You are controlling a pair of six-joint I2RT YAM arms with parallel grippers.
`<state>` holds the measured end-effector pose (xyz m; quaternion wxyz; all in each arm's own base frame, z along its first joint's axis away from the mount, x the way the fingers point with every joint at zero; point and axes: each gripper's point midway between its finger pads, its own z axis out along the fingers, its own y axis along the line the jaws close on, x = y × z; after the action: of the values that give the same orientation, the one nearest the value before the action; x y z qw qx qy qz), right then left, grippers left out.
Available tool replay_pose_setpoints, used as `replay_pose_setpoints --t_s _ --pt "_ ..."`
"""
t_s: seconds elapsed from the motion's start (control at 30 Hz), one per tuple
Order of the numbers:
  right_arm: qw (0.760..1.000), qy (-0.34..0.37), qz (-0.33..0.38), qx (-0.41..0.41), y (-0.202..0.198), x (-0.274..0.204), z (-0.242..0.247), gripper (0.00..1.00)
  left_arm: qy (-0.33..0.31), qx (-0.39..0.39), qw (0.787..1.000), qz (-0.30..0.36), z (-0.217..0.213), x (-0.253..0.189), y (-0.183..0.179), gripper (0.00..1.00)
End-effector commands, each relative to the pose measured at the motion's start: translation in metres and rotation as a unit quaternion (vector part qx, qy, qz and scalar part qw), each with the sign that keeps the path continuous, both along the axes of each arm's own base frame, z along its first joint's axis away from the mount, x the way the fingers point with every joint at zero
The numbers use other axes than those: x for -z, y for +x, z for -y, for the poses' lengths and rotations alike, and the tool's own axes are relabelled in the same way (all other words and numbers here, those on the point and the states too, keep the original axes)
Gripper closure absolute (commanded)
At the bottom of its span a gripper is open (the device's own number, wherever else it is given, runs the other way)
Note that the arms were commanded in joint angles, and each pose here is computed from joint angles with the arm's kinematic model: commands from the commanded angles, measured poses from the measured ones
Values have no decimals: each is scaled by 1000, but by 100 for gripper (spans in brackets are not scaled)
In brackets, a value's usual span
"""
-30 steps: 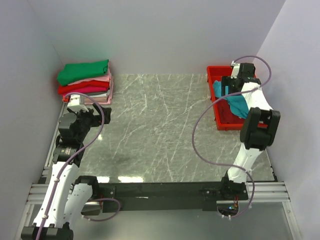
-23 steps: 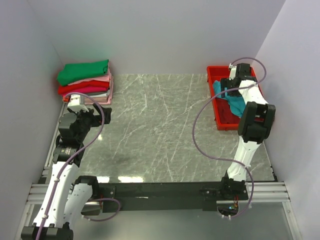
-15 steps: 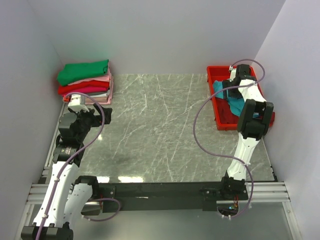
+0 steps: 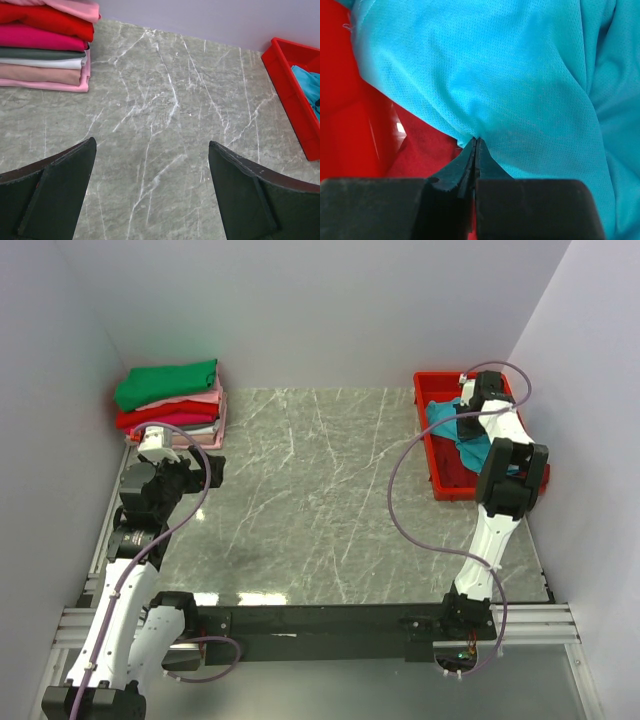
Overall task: Fold and stack the t-shirts
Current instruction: Grab the tshirt from the pile, then move the tshirt to the center of the board
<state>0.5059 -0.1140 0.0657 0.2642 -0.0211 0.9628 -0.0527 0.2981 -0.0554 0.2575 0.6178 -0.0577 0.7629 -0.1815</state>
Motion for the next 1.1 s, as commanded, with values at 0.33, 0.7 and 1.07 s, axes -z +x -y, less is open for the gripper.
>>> replay_pose_setpoints --t_s 0.33,0.7,1.07 --pt "982 5 174 -66 -38 -144 -67 100 1 14 999 39 5 -29 -2 0" --pt "890 0 389 -239 -128 -358 -199 100 3 13 998 54 4 -35 -5 1" --pt "794 94 446 -402 -207 -426 -319 100 9 32 996 83 9 -44 -12 1"
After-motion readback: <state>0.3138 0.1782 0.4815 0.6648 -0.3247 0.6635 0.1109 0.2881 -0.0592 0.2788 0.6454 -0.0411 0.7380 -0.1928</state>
